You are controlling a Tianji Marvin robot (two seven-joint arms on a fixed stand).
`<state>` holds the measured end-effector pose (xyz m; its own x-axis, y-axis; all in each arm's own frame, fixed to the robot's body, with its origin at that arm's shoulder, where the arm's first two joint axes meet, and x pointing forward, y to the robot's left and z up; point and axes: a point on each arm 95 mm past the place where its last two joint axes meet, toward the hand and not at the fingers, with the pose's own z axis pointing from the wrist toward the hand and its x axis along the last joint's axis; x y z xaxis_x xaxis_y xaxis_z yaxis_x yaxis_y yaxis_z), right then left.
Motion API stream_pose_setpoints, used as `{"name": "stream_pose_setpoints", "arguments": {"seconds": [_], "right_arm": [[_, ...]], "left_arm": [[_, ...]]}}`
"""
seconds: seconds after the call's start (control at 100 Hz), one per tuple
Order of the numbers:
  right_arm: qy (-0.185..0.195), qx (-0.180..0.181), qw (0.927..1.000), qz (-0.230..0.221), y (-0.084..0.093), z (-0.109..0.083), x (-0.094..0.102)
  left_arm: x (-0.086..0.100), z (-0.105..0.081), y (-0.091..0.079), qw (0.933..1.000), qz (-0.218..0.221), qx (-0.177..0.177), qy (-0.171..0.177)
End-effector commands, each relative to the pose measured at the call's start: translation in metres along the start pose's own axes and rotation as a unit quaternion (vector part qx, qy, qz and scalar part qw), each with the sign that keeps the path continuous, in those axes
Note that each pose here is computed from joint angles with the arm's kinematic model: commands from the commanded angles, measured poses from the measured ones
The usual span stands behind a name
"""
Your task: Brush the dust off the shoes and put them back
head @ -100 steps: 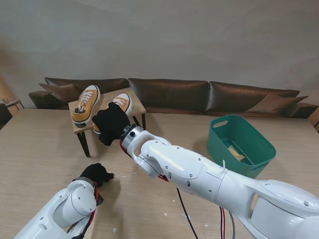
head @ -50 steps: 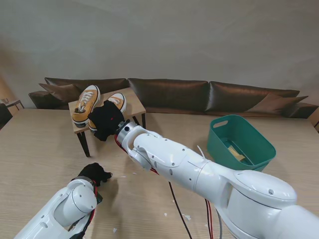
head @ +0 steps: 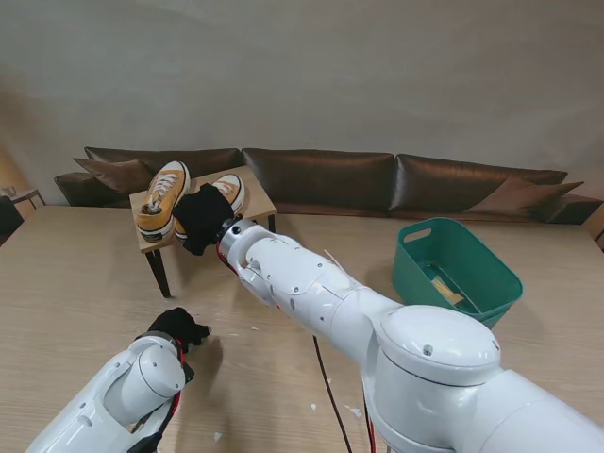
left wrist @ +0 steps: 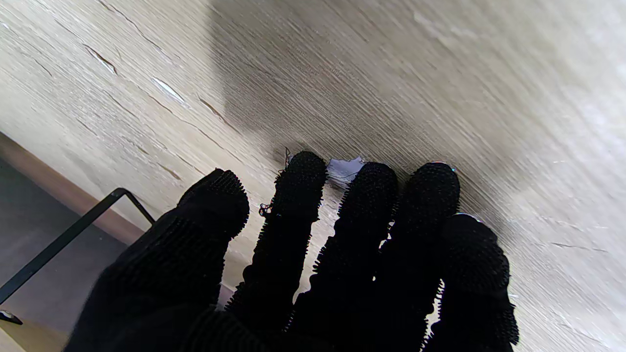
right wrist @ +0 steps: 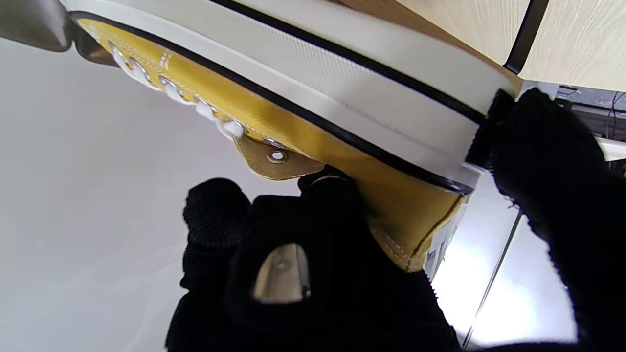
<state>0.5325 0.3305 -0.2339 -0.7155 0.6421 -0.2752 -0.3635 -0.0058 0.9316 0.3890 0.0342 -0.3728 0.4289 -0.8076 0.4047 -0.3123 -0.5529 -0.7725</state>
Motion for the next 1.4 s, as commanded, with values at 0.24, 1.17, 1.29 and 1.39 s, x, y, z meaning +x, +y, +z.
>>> {"name": "stream_pose_setpoints", "arguments": {"seconds": [0.24, 1.17, 1.29, 1.39], "right_arm": [[-0.016, 0.023, 0.9995, -0.014, 0.002, 0.007, -0.004], [-0.075, 0.089, 0.9912, -0.064, -0.005, 0.006, -0.02], [-0.081, 0.089, 0.9905, -0.067, -0.005, 0.005, -0.021], [-0.089, 0.095, 0.989, -0.07, -0.006, 0.004, -0.021]], "left_arm": [[-0.023, 0.003, 0.028, 0.998, 0.003, -0.049, -0.039], [-0.021, 0.005, 0.032, 0.9967, -0.007, -0.07, -0.041], [-0.021, 0.005, 0.032, 0.9966, -0.008, -0.072, -0.04], [-0.021, 0.006, 0.033, 0.9965, -0.009, -0.073, -0.04]]}}
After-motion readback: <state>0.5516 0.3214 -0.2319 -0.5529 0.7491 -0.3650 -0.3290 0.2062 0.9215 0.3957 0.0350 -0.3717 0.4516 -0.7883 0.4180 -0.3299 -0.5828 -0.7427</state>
